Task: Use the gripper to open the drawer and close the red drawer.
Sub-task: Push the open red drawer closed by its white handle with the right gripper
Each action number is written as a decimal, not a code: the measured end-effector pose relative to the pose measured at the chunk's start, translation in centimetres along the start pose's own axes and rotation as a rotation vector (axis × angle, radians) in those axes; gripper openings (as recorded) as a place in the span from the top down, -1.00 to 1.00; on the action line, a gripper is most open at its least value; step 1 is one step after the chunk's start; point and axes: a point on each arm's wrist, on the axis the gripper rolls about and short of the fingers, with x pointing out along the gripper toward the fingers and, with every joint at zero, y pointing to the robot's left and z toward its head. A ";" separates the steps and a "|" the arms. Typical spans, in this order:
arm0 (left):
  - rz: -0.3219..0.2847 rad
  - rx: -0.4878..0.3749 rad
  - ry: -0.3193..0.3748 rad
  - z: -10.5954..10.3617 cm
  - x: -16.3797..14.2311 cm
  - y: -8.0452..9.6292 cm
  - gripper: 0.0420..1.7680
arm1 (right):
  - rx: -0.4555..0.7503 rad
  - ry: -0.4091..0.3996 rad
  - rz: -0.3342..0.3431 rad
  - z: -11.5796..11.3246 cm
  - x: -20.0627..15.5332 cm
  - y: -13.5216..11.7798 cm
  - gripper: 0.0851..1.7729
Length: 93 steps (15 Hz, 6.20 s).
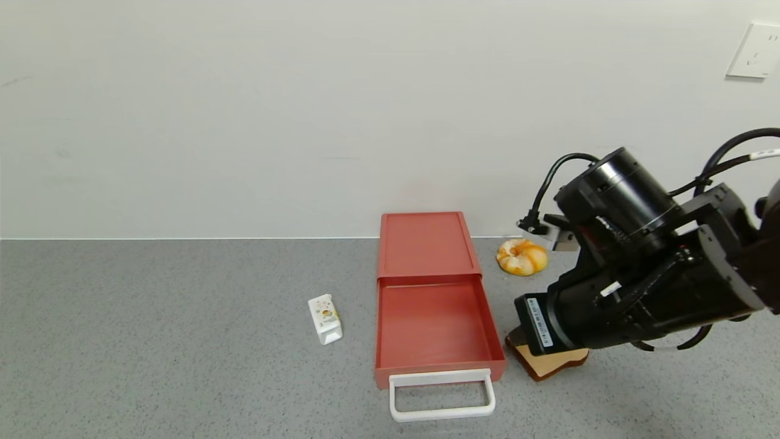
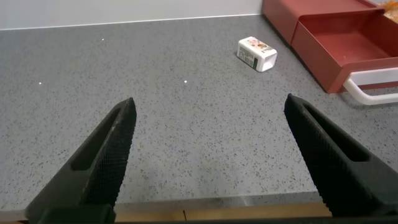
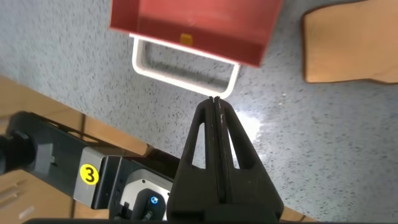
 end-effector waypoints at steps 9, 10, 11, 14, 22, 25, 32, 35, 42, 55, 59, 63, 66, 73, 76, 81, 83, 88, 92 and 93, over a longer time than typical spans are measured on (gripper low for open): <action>-0.001 0.000 0.000 0.0 0.0 0.0 -0.94 | -0.108 0.145 -0.001 -2.1 6.1 5.1 0.96; -0.001 0.000 0.000 0.0 0.0 0.0 -0.94 | -0.119 0.149 -0.009 -2.2 6.7 5.5 0.96; -0.001 0.000 0.000 0.0 0.0 0.0 -0.94 | -0.127 0.154 -0.014 -2.3 7.3 5.9 0.96; -0.001 0.000 0.000 0.0 0.0 0.0 -0.94 | -0.140 0.175 -0.023 -2.3 9.1 6.7 0.96; -0.001 0.000 0.000 0.0 0.0 0.0 -0.94 | -0.147 0.188 -0.093 -2.0 13.0 7.0 0.96; -0.001 0.000 -0.001 0.0 0.0 0.0 -0.94 | -0.139 0.193 -0.103 -1.8 13.5 6.7 0.96; -0.001 0.000 -0.001 0.0 0.0 0.0 -0.94 | -0.132 0.187 -0.145 -1.7 14.3 6.2 0.96; -0.001 0.000 0.000 0.0 0.0 0.0 -0.94 | -0.132 0.192 -0.149 -1.7 14.6 6.2 0.96; -0.001 0.000 -0.001 0.0 0.0 0.0 -0.94 | -0.138 0.182 -0.142 -1.5 15.1 6.7 0.96; -0.001 0.000 0.000 0.0 0.0 0.0 -0.94 | -0.107 0.204 -0.042 -1.1 15.3 7.1 0.96; -0.001 0.000 0.000 0.0 0.0 0.0 -0.94 | -0.090 0.184 -0.005 -0.9 15.4 6.7 0.96; -0.001 0.000 0.000 0.0 0.0 0.0 -0.94 | -0.089 0.180 0.000 -0.9 15.7 6.6 0.96; -0.001 0.000 0.000 0.0 0.0 0.0 -0.94 | -0.090 0.177 -0.002 -1.0 16.0 6.7 0.96; -0.001 0.000 -0.001 0.0 0.0 0.0 -0.94 | -0.090 0.124 0.020 -0.4 16.4 6.8 0.96; -0.001 0.000 0.000 0.0 0.0 0.0 -0.94 | -0.083 0.085 0.041 0.2 16.6 6.7 0.96; -0.001 0.000 0.000 0.0 0.0 0.0 -0.94 | -0.091 0.068 0.042 0.8 16.9 6.1 0.96; -0.001 0.000 0.000 0.0 0.0 0.0 -0.94 | -0.096 0.052 0.031 1.5 17.0 5.4 0.96; -0.001 0.000 0.000 0.0 0.0 0.0 -0.94 | -0.093 0.049 0.024 1.9 17.1 4.8 0.96; 0.000 0.000 0.000 0.0 0.0 0.0 -0.94 | -0.090 0.031 0.027 2.5 17.0 4.6 0.96; 0.000 0.000 0.000 0.0 0.0 0.0 -0.94 | -0.087 0.025 0.027 2.7 17.0 4.5 0.96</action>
